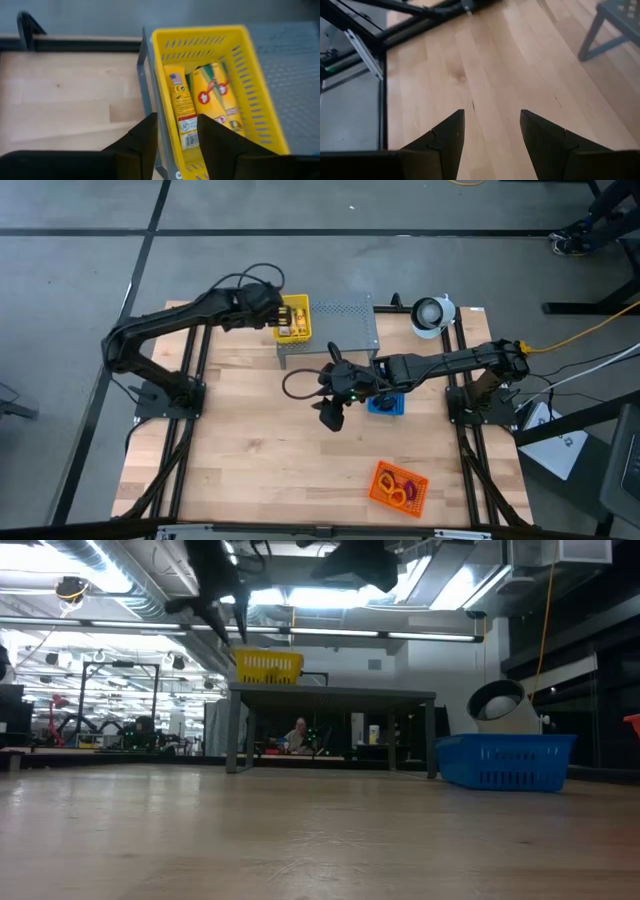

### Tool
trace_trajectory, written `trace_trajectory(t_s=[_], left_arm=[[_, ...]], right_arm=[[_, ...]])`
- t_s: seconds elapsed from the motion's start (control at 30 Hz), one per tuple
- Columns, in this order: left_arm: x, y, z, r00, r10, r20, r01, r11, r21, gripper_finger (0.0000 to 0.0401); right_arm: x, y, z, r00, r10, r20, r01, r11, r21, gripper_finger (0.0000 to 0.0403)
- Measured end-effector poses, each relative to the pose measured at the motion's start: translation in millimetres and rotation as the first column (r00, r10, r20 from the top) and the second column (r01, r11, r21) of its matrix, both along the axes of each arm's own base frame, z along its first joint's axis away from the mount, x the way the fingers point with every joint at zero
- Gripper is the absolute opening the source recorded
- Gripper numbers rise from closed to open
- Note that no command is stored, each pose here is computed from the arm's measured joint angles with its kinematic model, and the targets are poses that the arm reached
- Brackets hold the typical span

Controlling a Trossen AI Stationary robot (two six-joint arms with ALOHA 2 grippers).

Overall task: Pick & Place Office Desk Supplies
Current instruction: Put the blue bin with the rubber bands on the shelf

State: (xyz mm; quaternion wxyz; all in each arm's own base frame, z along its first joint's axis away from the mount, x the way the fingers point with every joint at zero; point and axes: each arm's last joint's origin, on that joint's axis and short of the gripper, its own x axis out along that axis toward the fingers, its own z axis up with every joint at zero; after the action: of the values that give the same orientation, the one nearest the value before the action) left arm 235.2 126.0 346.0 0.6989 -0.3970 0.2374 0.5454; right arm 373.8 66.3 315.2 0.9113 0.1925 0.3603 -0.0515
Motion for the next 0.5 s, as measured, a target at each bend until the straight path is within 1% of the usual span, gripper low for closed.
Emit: trace_trajectory(t_s=[0.13,0.27,0.33,0.5], left_arm=[[-17.7,-8.1,18.9,0.999,-0.038,0.033,0.036,0.997,0.066,0.0148],[-37.4,-23.2,41.3,0.989,-0.122,0.082,0.109,0.982,0.155,0.0155],[-47.4,-33.3,52.4,0.976,-0.180,0.121,0.155,0.969,0.194,0.0155],[-71.8,-58.7,70.2,0.928,-0.310,0.209,0.262,0.938,0.226,0.0155]], right_arm=[[5.0,-3.2,5.1,0.998,-0.006,0.069,0.006,1.000,0.008,0.0194],[10.9,-16.3,10.3,0.990,-0.042,0.134,0.040,0.999,0.019,0.0194],[12.5,-26.3,11.0,0.987,-0.067,0.143,0.065,0.998,0.021,0.0194],[16.4,-54.2,14.0,0.974,-0.134,0.180,0.133,0.991,0.020,0.0194]])
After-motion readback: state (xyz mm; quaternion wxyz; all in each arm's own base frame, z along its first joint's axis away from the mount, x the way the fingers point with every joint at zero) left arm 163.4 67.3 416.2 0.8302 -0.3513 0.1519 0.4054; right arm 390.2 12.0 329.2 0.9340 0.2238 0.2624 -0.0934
